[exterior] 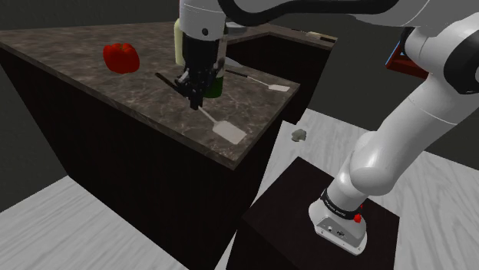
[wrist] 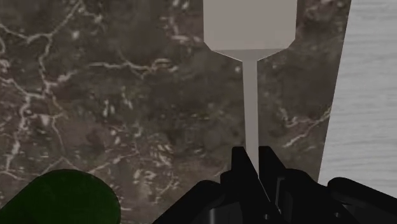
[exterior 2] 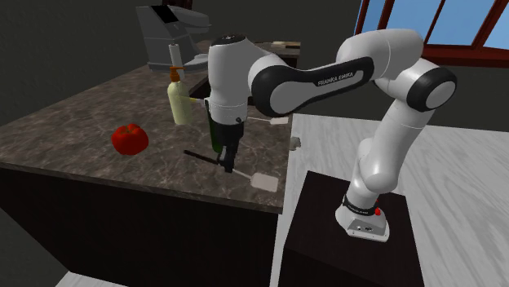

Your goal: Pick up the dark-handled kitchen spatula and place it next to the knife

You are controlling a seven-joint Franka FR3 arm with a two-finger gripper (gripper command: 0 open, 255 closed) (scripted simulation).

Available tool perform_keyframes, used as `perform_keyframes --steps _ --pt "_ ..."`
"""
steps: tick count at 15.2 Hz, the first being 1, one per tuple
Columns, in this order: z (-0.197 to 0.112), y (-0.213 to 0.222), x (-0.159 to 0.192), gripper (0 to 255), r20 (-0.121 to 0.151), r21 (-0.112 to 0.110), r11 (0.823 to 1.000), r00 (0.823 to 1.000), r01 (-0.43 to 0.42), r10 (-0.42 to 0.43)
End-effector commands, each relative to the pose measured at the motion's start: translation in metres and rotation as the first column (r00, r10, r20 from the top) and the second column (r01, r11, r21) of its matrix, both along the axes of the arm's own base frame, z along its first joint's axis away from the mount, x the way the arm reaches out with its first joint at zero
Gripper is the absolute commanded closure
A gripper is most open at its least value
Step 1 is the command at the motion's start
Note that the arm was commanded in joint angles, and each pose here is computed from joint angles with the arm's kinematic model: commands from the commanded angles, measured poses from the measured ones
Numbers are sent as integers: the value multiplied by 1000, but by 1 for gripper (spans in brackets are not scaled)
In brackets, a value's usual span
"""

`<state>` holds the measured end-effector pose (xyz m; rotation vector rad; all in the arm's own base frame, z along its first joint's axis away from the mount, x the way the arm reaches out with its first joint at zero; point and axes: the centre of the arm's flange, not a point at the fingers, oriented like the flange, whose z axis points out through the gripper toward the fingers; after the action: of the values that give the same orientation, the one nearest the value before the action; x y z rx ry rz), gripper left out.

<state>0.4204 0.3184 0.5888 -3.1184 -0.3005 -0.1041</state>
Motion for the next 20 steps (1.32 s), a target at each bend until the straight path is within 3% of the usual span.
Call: perform_keyframes --steps 1,17,20 --pt "10 0 0 255 0 0 1000 1000 0 0" --pt "91 0 0 255 0 0 1000 1000 0 0" --pt "91 -34 20 255 0 0 1000 1000 0 0"
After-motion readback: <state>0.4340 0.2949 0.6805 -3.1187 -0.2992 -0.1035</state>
